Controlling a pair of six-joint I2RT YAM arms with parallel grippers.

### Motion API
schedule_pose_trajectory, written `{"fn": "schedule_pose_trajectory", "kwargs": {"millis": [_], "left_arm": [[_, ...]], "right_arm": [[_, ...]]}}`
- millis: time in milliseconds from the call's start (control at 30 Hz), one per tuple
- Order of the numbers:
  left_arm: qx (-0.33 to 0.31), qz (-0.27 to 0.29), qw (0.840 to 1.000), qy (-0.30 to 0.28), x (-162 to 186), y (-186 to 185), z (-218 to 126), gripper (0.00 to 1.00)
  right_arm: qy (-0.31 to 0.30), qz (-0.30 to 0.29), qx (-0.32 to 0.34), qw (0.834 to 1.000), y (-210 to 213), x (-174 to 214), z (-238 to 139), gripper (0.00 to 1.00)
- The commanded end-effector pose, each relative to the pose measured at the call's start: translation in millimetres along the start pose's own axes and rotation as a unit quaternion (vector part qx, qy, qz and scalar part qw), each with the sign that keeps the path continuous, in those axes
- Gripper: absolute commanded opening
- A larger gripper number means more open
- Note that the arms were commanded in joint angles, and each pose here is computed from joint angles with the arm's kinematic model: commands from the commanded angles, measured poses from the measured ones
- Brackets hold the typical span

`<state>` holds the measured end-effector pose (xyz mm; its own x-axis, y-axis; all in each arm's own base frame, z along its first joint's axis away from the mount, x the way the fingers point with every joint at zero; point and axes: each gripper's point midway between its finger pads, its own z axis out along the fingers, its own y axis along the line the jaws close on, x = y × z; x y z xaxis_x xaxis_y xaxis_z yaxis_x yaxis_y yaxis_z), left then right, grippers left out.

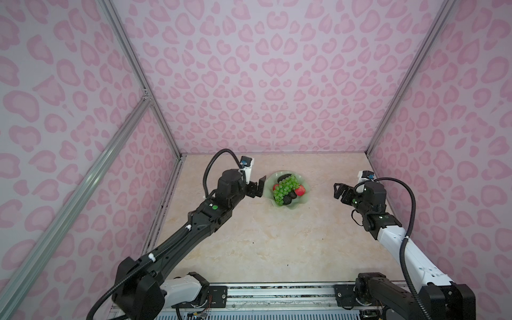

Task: Place and organize the fake fruits in the fruit bowl

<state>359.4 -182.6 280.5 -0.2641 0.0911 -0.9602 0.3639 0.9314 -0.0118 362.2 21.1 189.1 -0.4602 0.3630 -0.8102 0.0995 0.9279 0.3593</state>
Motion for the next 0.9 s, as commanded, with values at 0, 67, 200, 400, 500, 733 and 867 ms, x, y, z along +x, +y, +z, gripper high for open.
{"fn": "schedule_pose_trajectory", "kwargs": {"millis": [0, 67, 200, 400, 500, 733, 867], "left_arm": [[-0.124, -0.031, 0.991, -0.04, 15.9, 60.7, -25.7, 0.98], [-0.204, -0.027, 0.978, -0.039, 37.7, 91.5, -41.8, 0.98], [-0.275, -0.039, 0.96, -0.043, 80.1, 133.3, -62.5, 0.98], [-0.306, -0.064, 0.947, -0.08, 120.4, 175.6, -82.9, 0.98], [-0.318, -0.07, 0.944, -0.049, 148.0, 191.6, -79.5, 0.98], [-0.275, -0.083, 0.957, -0.027, 157.4, 200.5, -39.9, 0.98], [-0.254, -0.08, 0.963, -0.026, 151.6, 204.6, -17.0, 0.98]], "right_arm": [[-0.026, -0.038, 0.008, 0.999, -5.0, -2.3, 7.8, 0.98], [-0.041, -0.054, 0.021, 0.997, -12.8, 0.2, 13.2, 0.98], [-0.064, -0.09, 0.06, 0.992, -31.4, 5.3, 22.4, 0.98], [-0.1, -0.143, 0.106, 0.979, -53.5, 11.7, 34.8, 0.98], [-0.116, -0.166, 0.137, 0.97, -67.8, 16.2, 33.5, 0.98], [-0.136, -0.183, 0.101, 0.968, -64.1, 34.7, 45.4, 0.99], [-0.146, -0.192, 0.083, 0.967, -62.4, 45.4, 50.7, 0.99]]}}
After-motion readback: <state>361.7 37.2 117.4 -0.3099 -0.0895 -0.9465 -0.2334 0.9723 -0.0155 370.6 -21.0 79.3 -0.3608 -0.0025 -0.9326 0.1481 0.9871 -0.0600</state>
